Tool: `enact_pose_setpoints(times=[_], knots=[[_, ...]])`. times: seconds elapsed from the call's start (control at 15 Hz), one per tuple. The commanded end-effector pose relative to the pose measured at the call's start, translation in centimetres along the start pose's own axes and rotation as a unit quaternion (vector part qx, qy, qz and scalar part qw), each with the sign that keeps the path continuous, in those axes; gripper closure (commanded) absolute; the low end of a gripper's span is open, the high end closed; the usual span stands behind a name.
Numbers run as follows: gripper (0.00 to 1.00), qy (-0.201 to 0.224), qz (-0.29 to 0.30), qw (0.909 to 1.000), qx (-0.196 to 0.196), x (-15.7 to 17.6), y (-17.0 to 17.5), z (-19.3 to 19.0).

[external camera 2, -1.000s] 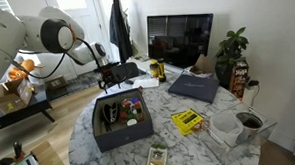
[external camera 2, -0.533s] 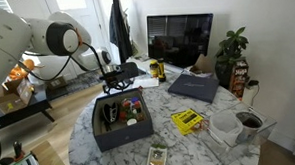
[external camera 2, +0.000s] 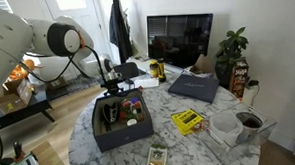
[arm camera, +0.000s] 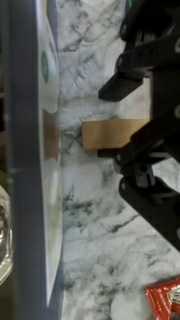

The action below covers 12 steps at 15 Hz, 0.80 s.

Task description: Put the small wooden block into the plastic jar

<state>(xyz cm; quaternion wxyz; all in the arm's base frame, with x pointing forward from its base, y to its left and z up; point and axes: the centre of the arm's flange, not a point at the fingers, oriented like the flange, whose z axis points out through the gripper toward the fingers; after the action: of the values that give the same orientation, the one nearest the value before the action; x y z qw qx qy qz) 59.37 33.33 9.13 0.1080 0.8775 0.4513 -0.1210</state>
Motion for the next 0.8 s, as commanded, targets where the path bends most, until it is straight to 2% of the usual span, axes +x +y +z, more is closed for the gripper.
enact_pose_setpoints(times=[0.0,0.13,0.2,0.33,0.47,0.6,0.67,0.73], knots=[[0.78,0.014,-0.005,0.9999,0.002,-1.0,-1.6,0.1],[0.92,0.026,-0.003,0.9996,-0.008,-1.1,-1.8,-1.0],[0.94,0.043,0.003,0.9989,-0.019,-1.3,-1.6,-2.3],[0.93,0.097,0.038,0.9933,-0.049,-1.6,-0.8,-5.5],[0.93,0.133,0.085,0.9854,-0.066,-2.8,0.8,-9.8],[0.93,0.160,0.134,0.9743,-0.084,-5.8,3.8,-13.3],[0.93,0.163,0.163,0.9687,-0.092,-7.7,5.1,-13.9],[0.70,0.159,0.124,0.9770,-0.071,-2.5,4.6,-12.7]])
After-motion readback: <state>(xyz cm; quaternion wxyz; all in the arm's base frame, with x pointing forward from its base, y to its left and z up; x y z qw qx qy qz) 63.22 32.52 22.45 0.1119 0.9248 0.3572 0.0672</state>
